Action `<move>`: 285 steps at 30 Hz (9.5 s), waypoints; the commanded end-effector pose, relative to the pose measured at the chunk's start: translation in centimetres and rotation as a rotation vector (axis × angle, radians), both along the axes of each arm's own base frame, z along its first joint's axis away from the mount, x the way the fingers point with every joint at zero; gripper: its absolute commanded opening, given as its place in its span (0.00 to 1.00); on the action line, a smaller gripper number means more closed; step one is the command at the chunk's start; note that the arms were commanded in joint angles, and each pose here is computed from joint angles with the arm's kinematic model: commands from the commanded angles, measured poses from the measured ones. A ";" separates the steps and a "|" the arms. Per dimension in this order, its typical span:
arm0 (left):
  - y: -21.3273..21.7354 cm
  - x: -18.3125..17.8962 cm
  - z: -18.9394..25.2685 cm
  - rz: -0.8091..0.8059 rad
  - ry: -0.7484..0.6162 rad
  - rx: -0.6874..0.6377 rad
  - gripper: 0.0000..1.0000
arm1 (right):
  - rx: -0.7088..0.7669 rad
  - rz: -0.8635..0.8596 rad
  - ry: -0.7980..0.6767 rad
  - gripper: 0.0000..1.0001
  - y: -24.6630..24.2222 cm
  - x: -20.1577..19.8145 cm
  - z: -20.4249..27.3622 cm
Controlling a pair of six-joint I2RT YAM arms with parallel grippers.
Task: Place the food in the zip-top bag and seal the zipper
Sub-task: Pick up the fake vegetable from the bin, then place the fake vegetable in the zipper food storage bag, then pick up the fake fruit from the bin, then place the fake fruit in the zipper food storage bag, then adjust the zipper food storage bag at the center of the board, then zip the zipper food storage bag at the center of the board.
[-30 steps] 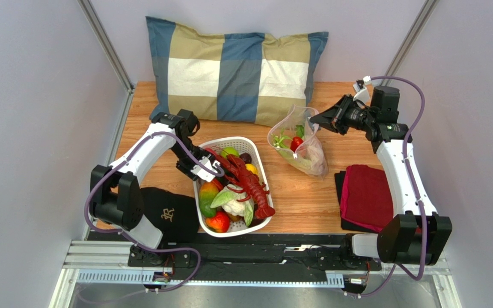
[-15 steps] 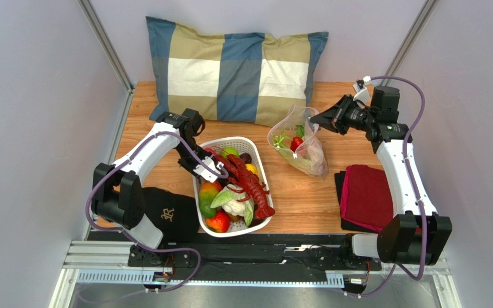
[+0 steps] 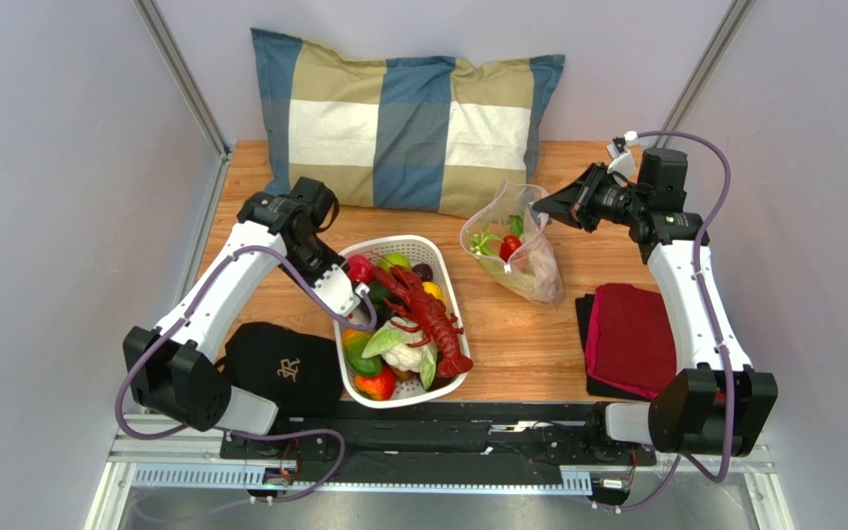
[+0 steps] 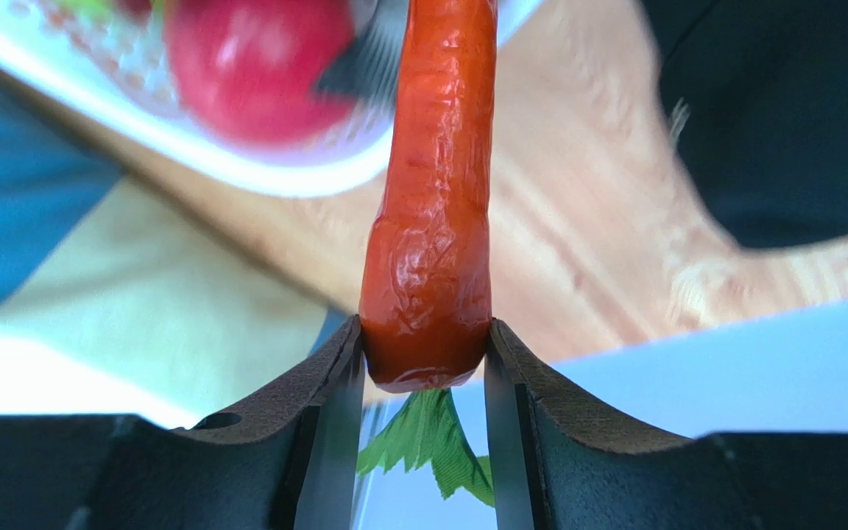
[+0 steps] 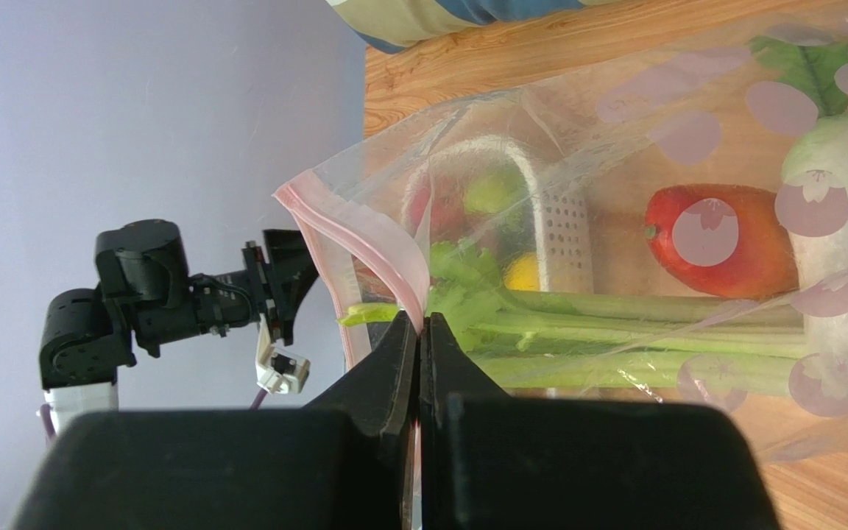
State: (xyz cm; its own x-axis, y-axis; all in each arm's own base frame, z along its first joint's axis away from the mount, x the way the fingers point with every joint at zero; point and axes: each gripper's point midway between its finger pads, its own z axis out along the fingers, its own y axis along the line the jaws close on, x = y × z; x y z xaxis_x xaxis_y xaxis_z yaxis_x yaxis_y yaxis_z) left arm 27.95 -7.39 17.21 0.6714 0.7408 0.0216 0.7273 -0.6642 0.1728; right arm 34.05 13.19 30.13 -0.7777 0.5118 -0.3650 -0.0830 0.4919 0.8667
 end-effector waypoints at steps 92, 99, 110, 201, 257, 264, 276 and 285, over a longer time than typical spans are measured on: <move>-9.3 -18.7 -2.3 -0.016 0.420 -0.577 0.99 | -0.028 0.036 -0.097 0.00 1.0 -0.1 1.8; -9.6 -16.5 -4.4 0.019 0.327 -0.581 0.94 | -0.027 0.037 -0.093 0.00 1.0 0.1 1.7; -9.0 -15.9 -5.9 -0.054 0.249 -0.550 0.85 | -0.022 0.036 -0.084 0.00 1.0 0.2 1.6; -27.1 -7.6 11.2 -0.140 0.288 -0.922 0.82 | 0.066 0.245 -0.255 0.00 3.2 -3.2 7.2; -35.8 -4.6 16.0 0.118 0.542 -1.127 0.00 | -0.728 0.397 -1.251 0.37 1.1 -9.2 2.0; -35.9 -4.6 16.1 0.140 0.566 -1.121 0.00 | -0.754 0.424 -1.304 0.07 2.0 -9.5 2.2; -34.6 -5.0 22.7 -0.074 0.340 -1.312 0.49 | -0.796 0.445 -1.313 0.00 1.7 -10.3 1.3; -36.9 -7.2 20.9 -0.255 0.306 -1.226 0.53 | -0.793 0.442 -1.321 0.00 1.6 -10.6 1.6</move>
State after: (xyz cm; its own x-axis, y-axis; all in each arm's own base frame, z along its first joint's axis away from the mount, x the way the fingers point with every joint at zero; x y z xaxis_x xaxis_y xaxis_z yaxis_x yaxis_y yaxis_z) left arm 21.86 -43.28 37.33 0.5773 0.0861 -0.8120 0.7978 -0.2710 0.5385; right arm 23.72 14.85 30.79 0.1916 -0.2869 -0.9386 -0.8023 0.5051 -0.3182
